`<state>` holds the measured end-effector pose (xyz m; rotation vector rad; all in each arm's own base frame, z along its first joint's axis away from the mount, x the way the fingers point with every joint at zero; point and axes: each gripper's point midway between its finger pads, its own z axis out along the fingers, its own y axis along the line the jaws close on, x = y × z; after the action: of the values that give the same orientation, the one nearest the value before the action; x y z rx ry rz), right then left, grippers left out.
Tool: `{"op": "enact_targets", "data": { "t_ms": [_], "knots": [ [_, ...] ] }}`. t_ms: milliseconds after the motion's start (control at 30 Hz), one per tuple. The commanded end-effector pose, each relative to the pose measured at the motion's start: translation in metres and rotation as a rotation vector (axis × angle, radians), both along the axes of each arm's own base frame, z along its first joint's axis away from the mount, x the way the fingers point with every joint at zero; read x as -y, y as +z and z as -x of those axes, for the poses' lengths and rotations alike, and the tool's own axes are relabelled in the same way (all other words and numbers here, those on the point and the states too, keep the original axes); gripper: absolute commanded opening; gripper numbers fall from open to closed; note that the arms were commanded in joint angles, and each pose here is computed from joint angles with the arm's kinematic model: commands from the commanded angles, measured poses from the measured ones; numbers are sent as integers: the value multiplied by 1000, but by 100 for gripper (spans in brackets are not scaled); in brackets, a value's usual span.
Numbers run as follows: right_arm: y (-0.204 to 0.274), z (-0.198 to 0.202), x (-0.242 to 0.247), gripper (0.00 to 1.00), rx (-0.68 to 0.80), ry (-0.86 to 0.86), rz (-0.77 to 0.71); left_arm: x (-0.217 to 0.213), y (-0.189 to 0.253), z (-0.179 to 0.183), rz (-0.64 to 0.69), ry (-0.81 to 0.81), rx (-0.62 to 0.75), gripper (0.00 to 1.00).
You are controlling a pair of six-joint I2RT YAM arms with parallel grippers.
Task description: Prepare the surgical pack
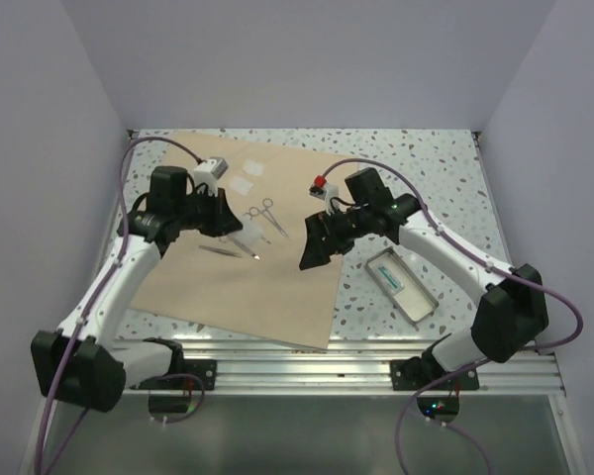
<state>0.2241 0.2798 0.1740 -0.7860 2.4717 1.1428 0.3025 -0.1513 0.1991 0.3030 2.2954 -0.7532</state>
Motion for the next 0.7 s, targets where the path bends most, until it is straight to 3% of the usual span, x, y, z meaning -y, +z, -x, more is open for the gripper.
{"op": "enact_targets", "data": {
  "t_ms": [0,233,667],
  "knots": [
    [57,18,-30,96,84,161,-225,24,30,54,125,-147,41,0],
    [83,38,-45,98,131,275,-285,45,45,116,263,-258,81,0],
    [80,41,-84,93,64,392,-267,51,46,137,295,-306,48,0]
  ]
}}
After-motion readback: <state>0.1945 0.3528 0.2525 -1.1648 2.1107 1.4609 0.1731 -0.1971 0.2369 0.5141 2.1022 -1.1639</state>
